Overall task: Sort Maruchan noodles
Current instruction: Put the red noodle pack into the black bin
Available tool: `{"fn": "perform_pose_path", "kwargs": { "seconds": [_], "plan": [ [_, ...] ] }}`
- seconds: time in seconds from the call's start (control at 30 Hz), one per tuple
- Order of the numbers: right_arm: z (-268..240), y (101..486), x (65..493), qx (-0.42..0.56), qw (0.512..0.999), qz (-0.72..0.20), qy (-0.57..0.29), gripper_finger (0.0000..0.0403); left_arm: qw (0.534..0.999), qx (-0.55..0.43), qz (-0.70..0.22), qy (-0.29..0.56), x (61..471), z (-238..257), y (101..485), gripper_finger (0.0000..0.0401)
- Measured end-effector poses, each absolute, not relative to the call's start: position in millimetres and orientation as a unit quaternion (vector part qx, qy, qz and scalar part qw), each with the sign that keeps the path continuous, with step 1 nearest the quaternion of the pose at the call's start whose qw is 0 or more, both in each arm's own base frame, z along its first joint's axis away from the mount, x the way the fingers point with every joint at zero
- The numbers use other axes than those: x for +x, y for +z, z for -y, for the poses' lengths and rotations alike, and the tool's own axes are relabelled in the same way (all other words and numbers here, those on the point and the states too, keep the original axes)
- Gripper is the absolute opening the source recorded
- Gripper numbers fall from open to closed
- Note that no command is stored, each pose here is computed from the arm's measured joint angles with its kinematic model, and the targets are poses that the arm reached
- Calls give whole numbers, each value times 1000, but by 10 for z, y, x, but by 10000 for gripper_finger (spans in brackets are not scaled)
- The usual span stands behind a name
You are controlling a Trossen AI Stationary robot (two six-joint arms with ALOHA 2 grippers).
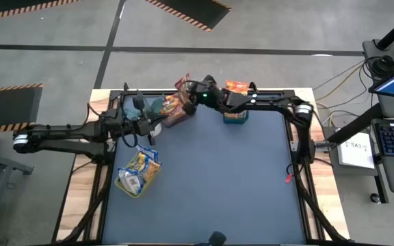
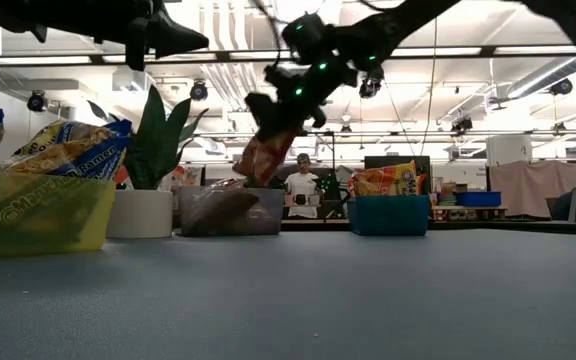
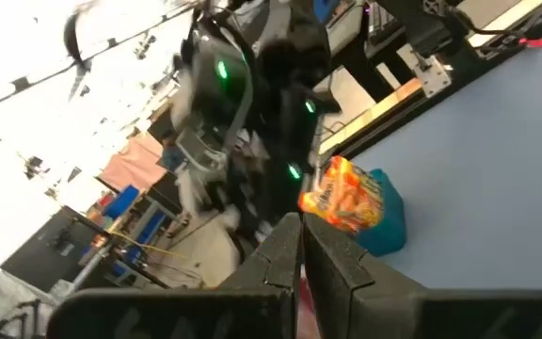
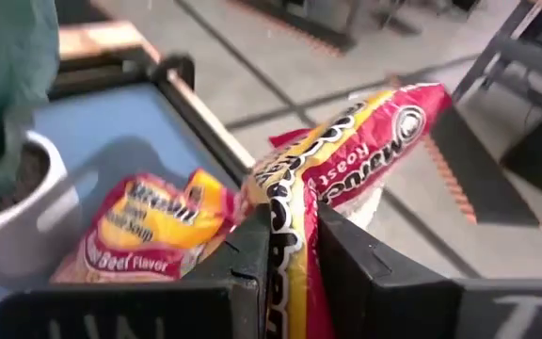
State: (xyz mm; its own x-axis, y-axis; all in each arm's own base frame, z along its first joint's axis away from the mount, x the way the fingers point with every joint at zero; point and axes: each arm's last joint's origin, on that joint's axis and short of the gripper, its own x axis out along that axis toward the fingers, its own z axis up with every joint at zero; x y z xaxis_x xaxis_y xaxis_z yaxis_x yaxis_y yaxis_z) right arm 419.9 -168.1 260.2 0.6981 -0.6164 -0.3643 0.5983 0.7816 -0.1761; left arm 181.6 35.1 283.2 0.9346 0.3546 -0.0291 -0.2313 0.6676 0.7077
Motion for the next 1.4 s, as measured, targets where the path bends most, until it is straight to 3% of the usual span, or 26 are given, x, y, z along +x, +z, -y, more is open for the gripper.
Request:
{"fn": "perform_pose_path", "kwargs": {
  "seconds": [0.77,1.03,1.17,1.4],
  "plan": [
    [1854,2032,4678,-31,875,-390,-287,57,888,406,-86,198,1775,-369,2939,0],
    [1870,2092,4720,-33,867,-411,-280,60,889,405,-84,198,1775,-368,2940,0],
    [1874,2166,4723,-29,866,-412,-281,87,889,405,-84,197,1776,-368,2939,0],
    [1876,2188,4722,-24,866,-410,-287,169,890,401,-85,197,1776,-368,2934,0]
  ]
}}
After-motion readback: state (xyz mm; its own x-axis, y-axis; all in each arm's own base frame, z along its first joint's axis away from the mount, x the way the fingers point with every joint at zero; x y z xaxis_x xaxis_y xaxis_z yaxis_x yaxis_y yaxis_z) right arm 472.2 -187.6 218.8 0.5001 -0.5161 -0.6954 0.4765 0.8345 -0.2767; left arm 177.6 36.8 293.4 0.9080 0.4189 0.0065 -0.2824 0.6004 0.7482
